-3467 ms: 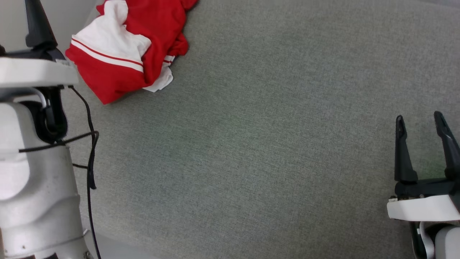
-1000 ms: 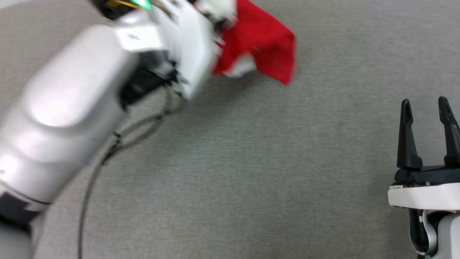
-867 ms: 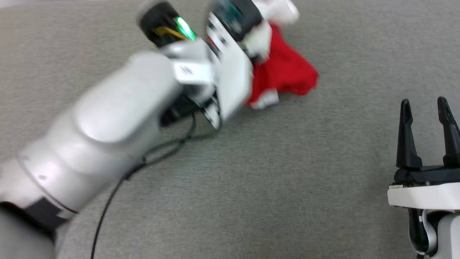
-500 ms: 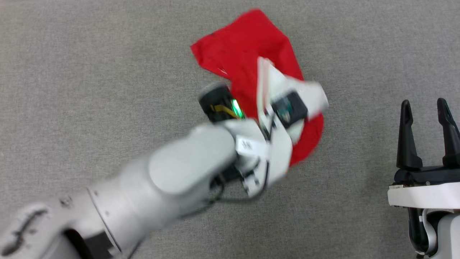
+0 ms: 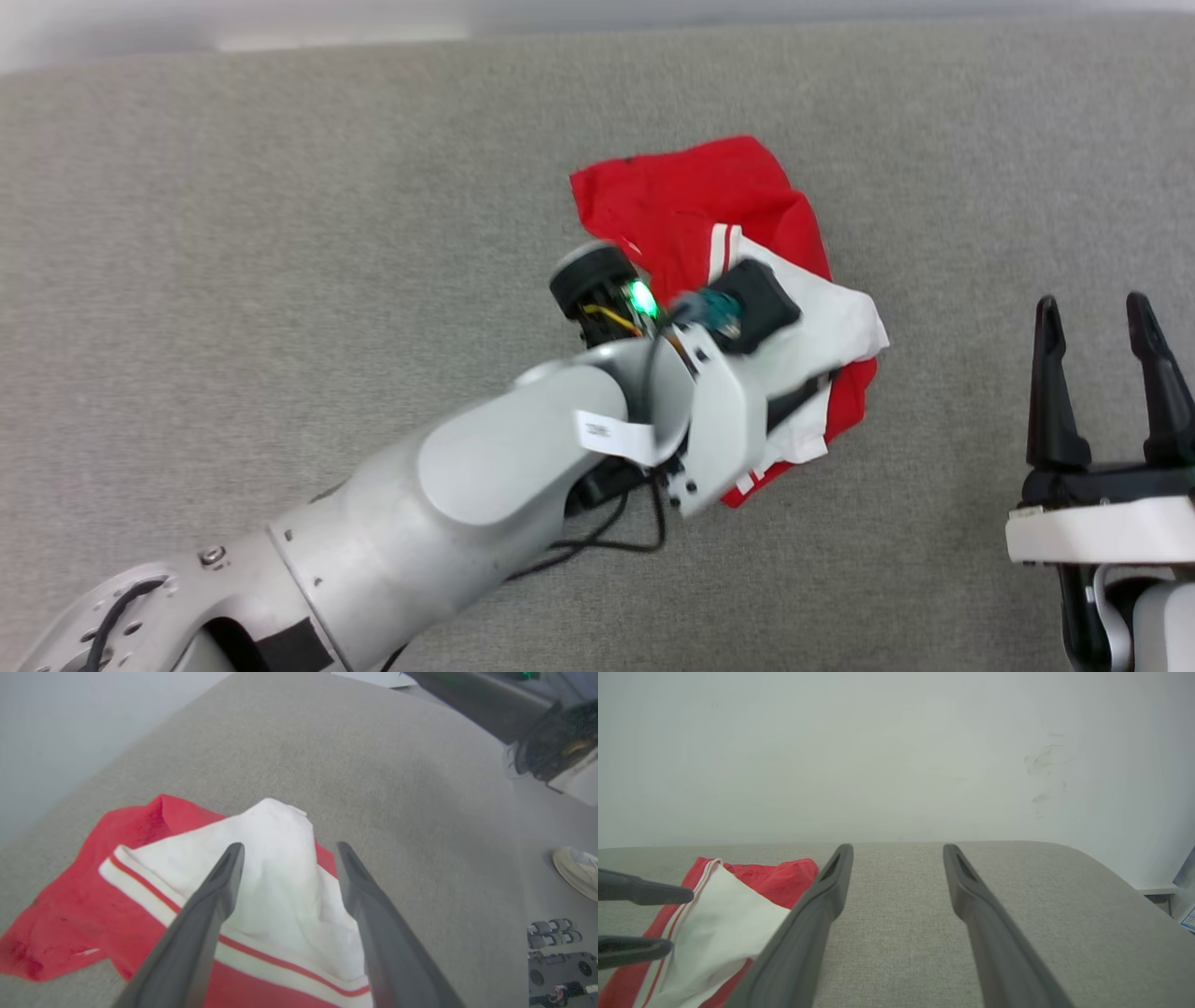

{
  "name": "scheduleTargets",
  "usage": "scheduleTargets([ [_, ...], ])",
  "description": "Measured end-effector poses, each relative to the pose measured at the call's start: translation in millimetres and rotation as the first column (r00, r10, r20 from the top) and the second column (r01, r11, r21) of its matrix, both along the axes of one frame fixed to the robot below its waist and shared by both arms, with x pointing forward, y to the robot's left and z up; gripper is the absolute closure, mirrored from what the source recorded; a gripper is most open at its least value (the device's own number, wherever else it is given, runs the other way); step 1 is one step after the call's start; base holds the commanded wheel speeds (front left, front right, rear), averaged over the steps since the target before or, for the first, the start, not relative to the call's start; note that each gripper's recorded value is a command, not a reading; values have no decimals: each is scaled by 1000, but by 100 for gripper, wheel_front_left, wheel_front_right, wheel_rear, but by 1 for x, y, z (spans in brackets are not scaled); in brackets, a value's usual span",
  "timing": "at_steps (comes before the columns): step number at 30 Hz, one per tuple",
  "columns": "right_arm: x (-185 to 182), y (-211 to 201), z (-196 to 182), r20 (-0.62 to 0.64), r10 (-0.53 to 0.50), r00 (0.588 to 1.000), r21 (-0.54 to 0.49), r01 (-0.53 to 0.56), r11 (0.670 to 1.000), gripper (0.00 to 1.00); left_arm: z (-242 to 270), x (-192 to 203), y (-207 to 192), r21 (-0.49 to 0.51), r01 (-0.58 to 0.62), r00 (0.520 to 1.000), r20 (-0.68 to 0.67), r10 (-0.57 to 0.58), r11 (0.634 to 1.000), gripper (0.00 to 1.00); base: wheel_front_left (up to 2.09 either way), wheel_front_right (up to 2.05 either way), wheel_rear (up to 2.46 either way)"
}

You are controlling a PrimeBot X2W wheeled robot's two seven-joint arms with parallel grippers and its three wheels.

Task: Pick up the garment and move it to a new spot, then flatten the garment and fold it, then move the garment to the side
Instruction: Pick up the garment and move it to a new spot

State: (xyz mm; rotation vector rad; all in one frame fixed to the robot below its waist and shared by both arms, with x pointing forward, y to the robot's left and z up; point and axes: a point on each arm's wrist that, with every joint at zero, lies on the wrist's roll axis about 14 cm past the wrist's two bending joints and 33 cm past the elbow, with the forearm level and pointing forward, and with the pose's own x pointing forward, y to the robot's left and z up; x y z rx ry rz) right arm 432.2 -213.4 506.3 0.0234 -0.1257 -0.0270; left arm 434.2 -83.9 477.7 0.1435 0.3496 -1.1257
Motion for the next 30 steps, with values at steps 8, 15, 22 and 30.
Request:
scheduleTargets([
  [8, -17, 7, 14, 26, 21, 999, 1, -21, 1000, 0, 74, 34, 52, -258, -245, 906, 281, 315, 935, 0, 0, 0, 0],
  [15, -28, 15, 23, 46, 42, 998, 11, -43, 999, 0, 96, 34, 126, -348, -488, 722, 355, 594, 800, 0, 0, 0, 0],
  [22, -37, 20, 29, 62, 59, 996, 23, -60, 998, 0, 98, 2, 197, -429, -661, 513, 340, 789, 615, 0, 0, 0, 0],
  [30, -44, 24, 34, 76, 70, 995, 32, -73, 997, 0, 83, -39, 247, -453, -770, 348, 291, 891, 449, 0, 0, 0, 0],
])
